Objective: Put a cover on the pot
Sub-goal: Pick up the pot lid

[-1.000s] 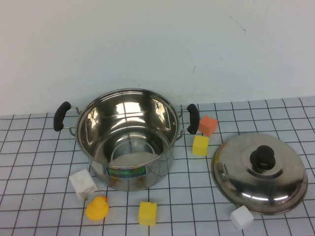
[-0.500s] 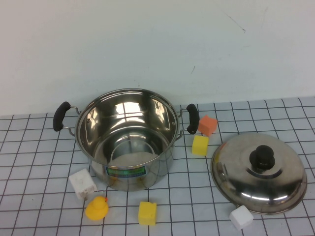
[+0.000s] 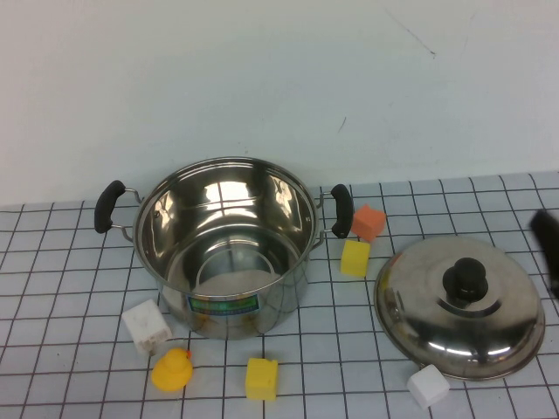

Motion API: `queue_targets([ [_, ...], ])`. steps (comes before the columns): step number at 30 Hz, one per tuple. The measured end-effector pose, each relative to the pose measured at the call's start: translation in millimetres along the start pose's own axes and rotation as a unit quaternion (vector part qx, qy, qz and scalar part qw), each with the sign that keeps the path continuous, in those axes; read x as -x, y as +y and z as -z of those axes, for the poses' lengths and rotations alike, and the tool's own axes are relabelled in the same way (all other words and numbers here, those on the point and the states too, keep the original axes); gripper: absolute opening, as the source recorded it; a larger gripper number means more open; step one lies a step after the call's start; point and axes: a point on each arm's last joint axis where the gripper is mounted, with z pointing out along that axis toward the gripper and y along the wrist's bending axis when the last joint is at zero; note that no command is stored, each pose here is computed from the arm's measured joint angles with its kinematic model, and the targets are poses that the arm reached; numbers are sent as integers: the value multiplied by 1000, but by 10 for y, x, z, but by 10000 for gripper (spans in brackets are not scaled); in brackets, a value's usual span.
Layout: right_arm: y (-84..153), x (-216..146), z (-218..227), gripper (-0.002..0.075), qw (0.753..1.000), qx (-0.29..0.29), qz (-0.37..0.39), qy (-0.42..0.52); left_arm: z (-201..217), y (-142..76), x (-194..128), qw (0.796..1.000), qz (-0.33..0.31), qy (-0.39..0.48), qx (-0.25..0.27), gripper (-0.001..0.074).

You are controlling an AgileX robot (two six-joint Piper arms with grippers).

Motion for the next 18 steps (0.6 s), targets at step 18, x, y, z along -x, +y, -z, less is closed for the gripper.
queue_targets([
  [18,-87,-892,-919,571,986,21,110,126,0,0,0,1000,0,0,0,-3],
])
